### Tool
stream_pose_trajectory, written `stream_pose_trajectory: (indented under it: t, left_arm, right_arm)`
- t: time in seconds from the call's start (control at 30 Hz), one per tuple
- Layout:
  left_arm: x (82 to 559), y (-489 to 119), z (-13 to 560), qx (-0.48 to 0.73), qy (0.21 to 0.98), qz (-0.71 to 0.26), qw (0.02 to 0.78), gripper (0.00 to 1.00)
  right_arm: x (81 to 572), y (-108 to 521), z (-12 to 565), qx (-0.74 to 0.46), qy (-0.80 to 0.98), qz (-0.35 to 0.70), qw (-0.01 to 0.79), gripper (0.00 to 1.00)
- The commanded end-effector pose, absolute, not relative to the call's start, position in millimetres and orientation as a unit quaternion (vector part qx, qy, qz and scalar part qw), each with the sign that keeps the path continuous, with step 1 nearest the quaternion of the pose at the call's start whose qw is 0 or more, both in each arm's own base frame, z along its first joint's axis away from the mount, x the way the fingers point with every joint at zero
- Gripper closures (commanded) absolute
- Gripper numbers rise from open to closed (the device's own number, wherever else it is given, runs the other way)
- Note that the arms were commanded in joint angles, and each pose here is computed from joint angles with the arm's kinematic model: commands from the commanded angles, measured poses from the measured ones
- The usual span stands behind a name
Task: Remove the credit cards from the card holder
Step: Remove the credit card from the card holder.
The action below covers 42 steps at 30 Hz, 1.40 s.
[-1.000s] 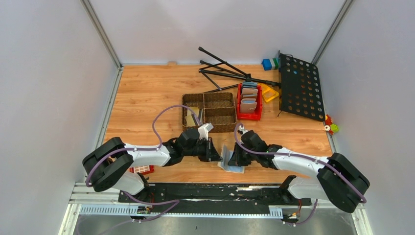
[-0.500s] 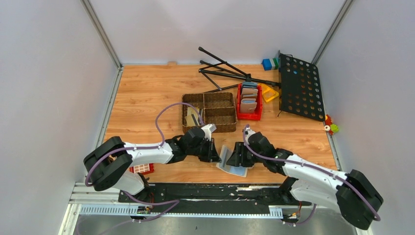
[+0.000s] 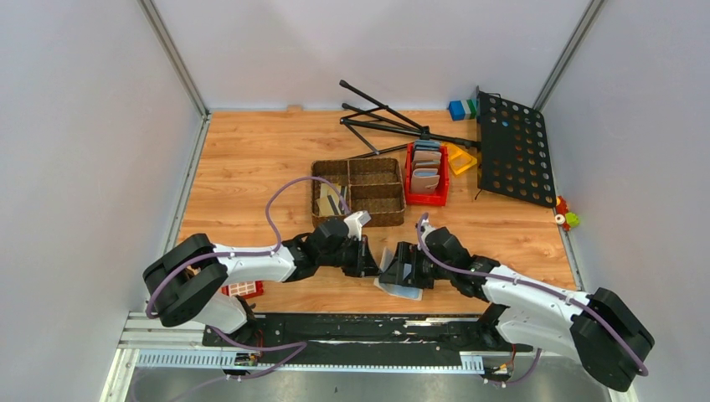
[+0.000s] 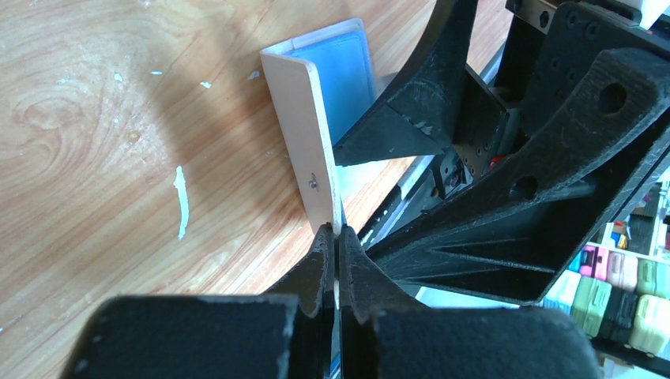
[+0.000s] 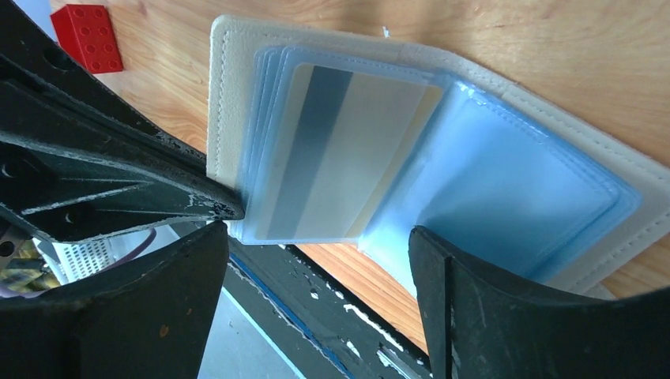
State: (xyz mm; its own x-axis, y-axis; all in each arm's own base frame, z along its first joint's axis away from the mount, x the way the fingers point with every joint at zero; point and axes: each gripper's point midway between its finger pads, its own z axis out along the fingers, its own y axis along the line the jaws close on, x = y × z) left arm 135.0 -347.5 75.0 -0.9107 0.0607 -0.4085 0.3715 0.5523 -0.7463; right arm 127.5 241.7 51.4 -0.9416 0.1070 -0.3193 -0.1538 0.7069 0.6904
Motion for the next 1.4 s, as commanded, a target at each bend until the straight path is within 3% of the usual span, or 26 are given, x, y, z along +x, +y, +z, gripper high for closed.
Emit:
stream_pose_trajectory:
  t: [0.0, 0.2, 0.37, 0.47, 1.07, 1.37]
  left_arm:
    - [133, -359, 96, 0.129, 0.838, -0.5, 0.18, 1.0]
    - [134, -358, 96, 0.128, 0.839, -0.497, 0.181, 1.0]
    - [134, -357, 92, 0.128, 0.842, -0.492, 0.18, 1.0]
    - [134, -358, 92, 0.128, 0.842, -0.492, 0.18, 1.0]
    - [135, -356, 89, 0.132, 0.846, -0.483, 0.181, 1.0]
    - [134, -352, 88, 0.136, 0.85, -0.475, 0.183, 1.0]
  right_arm:
    - [131, 251, 59, -0.006, 0.898, 0.406, 0.171, 0.17]
    - [132, 242, 52, -0.006, 0.909, 0.378, 0.173, 0.29]
    - [130, 240, 56, -0.007, 0.905, 0.384, 0.182, 0.31]
    - [130, 238, 56, -0.008, 0.905, 0.383, 0.184, 0.37]
    - [131, 225, 52, 0.009, 0.913, 0.359, 0.192, 0.51]
    - [130, 212, 46, 0.032, 0.91, 0.361, 0.203, 0.53]
